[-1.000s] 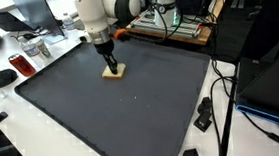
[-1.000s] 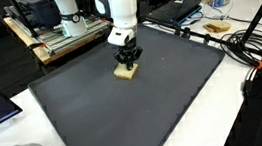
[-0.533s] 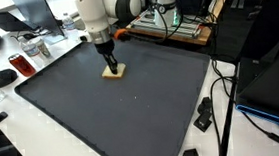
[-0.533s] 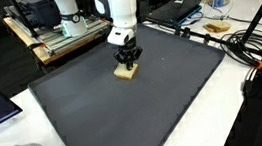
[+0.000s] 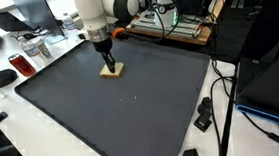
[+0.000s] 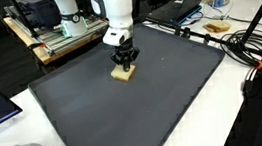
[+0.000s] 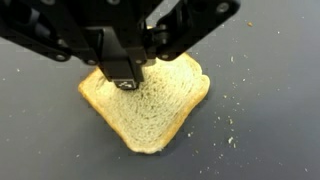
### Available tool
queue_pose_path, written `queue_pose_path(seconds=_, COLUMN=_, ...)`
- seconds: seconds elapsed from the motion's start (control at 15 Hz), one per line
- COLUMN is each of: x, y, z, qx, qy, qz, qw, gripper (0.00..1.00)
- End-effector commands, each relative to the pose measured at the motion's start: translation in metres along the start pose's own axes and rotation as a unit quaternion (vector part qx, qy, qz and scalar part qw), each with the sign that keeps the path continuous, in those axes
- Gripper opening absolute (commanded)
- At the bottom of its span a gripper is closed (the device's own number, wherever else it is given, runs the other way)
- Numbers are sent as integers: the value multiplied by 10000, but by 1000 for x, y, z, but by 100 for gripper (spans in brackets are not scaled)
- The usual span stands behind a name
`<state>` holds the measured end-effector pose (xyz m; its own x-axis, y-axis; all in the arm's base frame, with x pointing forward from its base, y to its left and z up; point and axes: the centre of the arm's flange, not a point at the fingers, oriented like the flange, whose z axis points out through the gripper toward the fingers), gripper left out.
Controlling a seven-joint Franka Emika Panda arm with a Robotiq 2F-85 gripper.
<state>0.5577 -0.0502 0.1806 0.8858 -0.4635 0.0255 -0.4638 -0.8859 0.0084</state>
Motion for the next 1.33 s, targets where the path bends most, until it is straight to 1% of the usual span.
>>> queue_pose_path(seconds=0.0, x=-10, y=14, z=-16, qx=-4, qy=119, qz=-56, qw=9999, gripper=5)
queue_pose_path(seconds=0.67, x=-15, y=18, z=-43, qx=-62, qy=159, qz=-88, qw=9998, gripper=5)
queue_pose_path(seconds=1.27, x=-16, y=22, z=-55, qx=-223, qy=45, qz=-213, qw=9995, gripper=5)
